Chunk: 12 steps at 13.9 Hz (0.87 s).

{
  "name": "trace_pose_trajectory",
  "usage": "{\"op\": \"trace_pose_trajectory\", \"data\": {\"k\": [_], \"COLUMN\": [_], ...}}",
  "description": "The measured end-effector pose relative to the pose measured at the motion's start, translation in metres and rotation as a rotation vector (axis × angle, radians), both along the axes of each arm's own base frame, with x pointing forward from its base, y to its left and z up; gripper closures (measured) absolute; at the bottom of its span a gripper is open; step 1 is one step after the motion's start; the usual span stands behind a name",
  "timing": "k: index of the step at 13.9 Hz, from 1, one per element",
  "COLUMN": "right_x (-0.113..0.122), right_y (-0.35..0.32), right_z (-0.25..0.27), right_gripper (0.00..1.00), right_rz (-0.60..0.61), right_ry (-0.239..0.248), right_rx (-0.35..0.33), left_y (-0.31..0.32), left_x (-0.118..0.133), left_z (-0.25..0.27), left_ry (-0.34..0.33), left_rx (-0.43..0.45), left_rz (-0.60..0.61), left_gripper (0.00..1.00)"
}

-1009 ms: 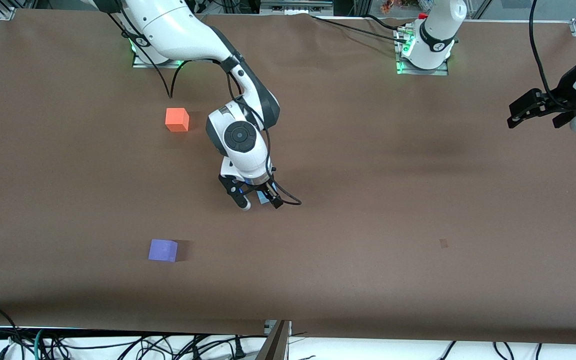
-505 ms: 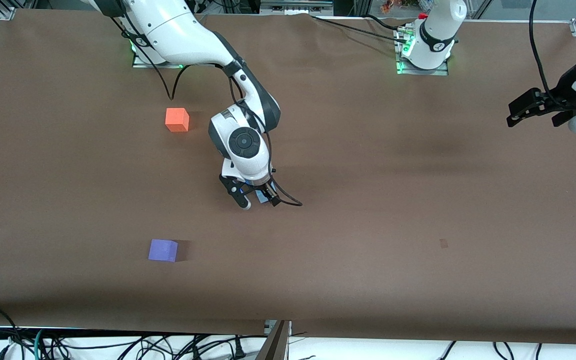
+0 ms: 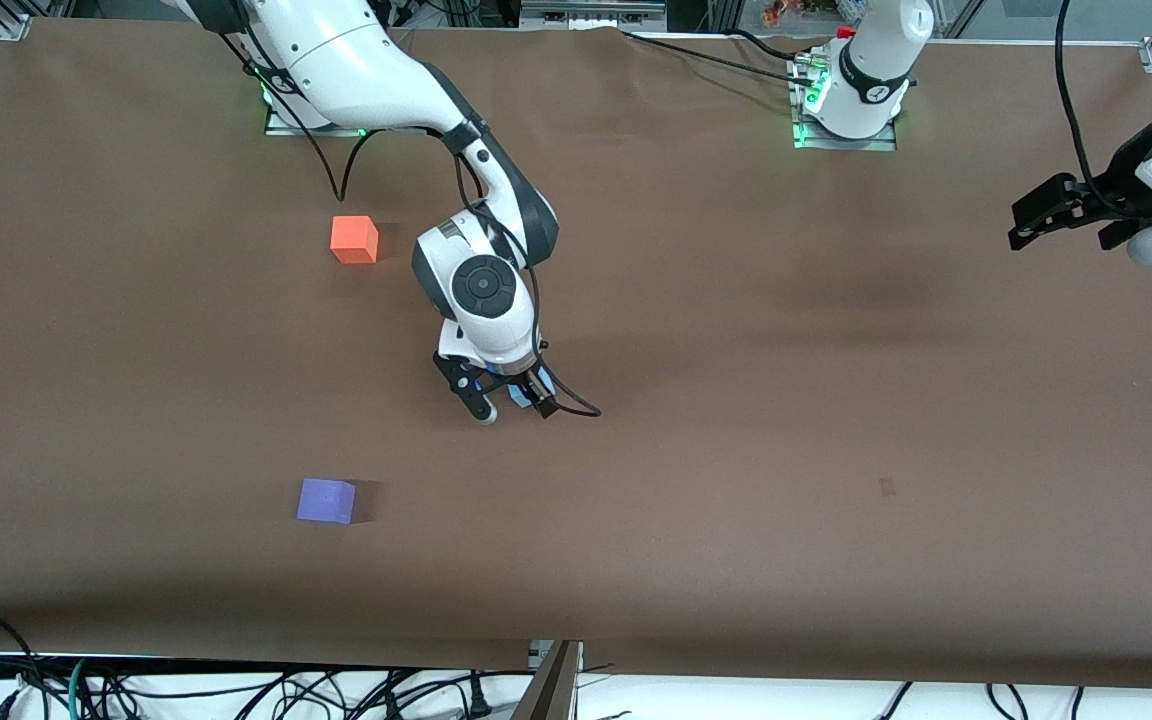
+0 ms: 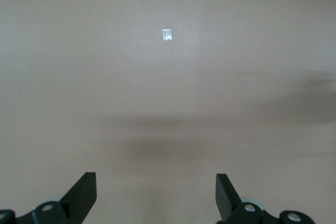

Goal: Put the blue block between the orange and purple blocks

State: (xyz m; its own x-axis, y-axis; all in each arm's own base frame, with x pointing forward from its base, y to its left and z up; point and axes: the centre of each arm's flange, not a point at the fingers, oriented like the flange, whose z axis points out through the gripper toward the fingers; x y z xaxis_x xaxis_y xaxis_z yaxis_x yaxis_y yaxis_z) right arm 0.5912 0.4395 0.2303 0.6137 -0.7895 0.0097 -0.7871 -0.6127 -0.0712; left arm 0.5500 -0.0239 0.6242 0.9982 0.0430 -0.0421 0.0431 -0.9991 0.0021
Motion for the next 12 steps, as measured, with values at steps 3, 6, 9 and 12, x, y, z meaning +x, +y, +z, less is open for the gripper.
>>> {"op": "trace_pose_trajectory", "data": {"k": [3, 6, 9, 12], "right_x": [0.000, -0.002, -0.002, 0.004], "right_y": [-0.001, -0.003, -0.002, 0.004], "right_z": [0.000, -0.002, -0.002, 0.020], "right_gripper": [0.00, 0.00, 0.00, 0.00], "right_rz": [0.000, 0.000, 0.001, 0.006], "right_ry": [0.007, 0.022, 0.026, 0.023], "right_rx": [-0.008, -0.020, -0.023, -0.025], "left_y": [0.000, 0.000, 0.001, 0.002], "left_x": [0.000, -0.001, -0.001, -0.001], "left_z": [0.000, -0.001, -0.001, -0.001], "left_ry": [0.003, 0.005, 0.006, 0.006], "left_rx": [0.000, 0.000, 0.000, 0.000], "left_rz": [0.000, 0.001, 0.001, 0.004], "left_gripper": [0.00, 0.00, 0.00, 0.00]}}
